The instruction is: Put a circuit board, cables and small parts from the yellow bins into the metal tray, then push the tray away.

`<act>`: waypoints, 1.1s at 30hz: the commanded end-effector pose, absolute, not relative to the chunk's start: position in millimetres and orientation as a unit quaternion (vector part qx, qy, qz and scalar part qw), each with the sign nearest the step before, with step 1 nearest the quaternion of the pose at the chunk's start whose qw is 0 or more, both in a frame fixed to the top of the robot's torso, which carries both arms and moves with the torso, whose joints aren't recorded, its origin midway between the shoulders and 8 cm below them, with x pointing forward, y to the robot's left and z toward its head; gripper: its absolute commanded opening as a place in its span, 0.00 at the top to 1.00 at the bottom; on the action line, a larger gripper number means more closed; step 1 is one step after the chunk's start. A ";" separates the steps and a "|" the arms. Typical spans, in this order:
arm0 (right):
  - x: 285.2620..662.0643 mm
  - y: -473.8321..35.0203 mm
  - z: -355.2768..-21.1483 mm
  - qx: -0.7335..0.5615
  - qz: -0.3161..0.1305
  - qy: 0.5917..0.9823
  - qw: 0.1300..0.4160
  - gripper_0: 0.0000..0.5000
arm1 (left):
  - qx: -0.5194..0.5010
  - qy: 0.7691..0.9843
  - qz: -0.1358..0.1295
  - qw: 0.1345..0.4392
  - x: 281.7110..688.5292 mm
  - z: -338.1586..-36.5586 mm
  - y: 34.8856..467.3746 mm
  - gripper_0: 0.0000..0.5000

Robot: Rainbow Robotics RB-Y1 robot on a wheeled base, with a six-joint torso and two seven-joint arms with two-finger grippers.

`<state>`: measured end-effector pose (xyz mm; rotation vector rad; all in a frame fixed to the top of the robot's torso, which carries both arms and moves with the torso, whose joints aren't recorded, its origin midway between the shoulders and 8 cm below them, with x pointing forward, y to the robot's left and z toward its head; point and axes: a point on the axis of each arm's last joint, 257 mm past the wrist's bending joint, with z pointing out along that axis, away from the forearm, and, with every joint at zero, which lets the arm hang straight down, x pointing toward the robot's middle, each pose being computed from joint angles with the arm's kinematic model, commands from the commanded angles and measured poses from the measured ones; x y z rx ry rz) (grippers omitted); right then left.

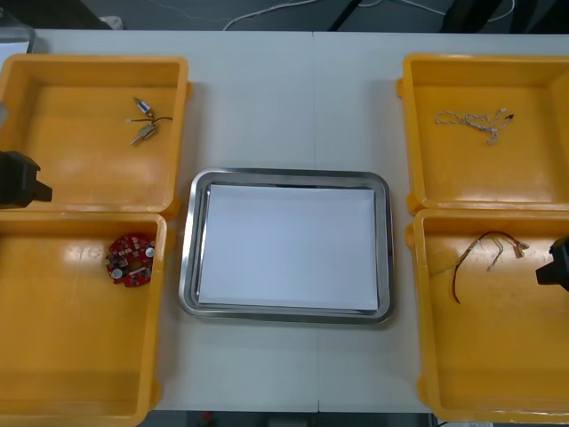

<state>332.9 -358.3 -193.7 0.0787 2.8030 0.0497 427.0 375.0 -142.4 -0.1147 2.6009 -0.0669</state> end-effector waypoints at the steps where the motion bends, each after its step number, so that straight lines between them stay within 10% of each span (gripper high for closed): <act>1: 330.1 -340.1 -197.6 0.032 0.041 0.982 0.182 0.00 | -0.031 0.961 0.000 0.273 408.8 -141.9 388.2 0.00; 22: 349.0 -311.8 -253.4 0.038 0.038 0.968 0.243 0.00 | -0.089 0.968 0.006 0.235 346.8 -220.7 360.9 0.00; 33: 352.8 -293.3 -279.4 0.065 0.033 0.963 0.260 0.00 | -0.093 0.960 -0.009 0.264 361.8 -230.1 339.0 0.00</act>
